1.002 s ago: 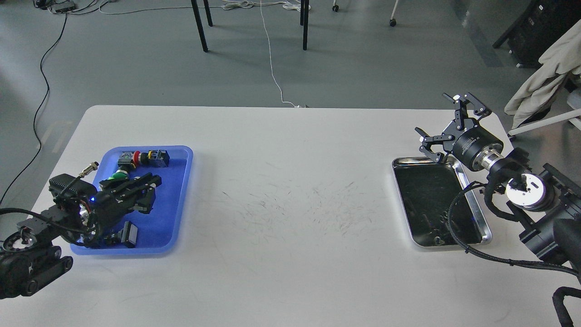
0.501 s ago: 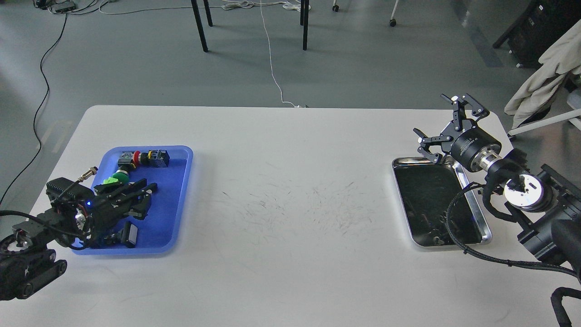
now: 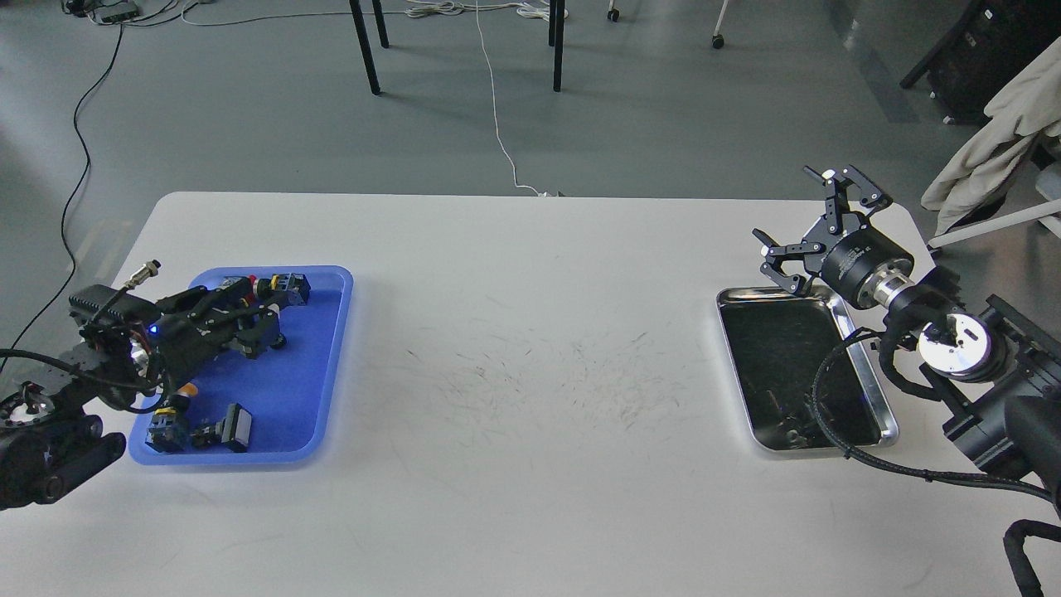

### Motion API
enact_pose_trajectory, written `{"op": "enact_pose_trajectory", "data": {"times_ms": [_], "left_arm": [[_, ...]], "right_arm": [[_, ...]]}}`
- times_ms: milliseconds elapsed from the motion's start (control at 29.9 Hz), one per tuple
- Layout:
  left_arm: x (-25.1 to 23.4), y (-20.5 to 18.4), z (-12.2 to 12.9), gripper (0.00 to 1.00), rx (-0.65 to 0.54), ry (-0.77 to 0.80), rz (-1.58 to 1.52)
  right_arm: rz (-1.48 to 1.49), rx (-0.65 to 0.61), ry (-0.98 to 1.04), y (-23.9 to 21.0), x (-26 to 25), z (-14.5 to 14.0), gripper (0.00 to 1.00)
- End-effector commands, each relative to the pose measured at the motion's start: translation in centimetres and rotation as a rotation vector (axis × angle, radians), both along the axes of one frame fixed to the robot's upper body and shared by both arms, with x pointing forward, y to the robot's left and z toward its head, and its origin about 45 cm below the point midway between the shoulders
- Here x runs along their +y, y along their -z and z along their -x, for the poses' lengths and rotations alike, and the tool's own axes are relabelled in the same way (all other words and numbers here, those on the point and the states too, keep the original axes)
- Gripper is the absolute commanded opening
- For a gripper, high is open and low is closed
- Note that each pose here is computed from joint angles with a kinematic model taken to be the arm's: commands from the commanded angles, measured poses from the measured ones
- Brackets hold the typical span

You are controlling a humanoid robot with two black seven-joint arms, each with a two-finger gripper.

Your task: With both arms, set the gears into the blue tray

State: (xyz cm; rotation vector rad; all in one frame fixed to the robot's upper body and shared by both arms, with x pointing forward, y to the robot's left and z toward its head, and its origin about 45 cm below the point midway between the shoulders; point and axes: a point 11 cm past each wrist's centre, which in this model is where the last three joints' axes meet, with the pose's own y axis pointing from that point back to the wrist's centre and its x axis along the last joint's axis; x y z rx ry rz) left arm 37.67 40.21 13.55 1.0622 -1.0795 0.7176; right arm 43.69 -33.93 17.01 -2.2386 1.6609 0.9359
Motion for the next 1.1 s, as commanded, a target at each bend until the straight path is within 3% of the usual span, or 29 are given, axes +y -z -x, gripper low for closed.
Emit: {"op": "enact_pose_trajectory", "data": {"times_ms": [0, 200, 501, 702, 936, 1069], "left_arm": [[-0.7, -3.4, -2.6, 0.88, -0.08, -0.032, 0.074], [-3.2, -7.2, -6.5, 0.91, -0.151, -0.173, 0.386], [-11.8, -8.4, -9.8, 0.91, 0.089, -0.308, 1.143], [-15.2, -9.3, -10.6, 0.93, 0.398, -0.327, 1.52], [-16.8, -8.2, -10.0, 0.97, 0.463, -0.308, 1.541], [-16.3, -8.1, -10.0, 0.98, 0.453, -0.314, 1.541]], "right_arm": [[-0.003, -0.009, -0.008, -0.4, 0.3, -0.2, 0.97], [-0.008, -0.038, -0.032, -1.6, 1.1, -0.7, 0.97], [0.025, -0.08, -0.089, -3.8, 2.1, -1.4, 0.97], [0.373, -0.08, -0.32, -6.1, 2.7, -1.0, 0.97], [0.839, -0.109, -0.59, -8.3, 1.7, 1.2, 0.97], [1.159, -0.094, -0.77, -8.1, -0.8, 4.2, 0.97]]}}
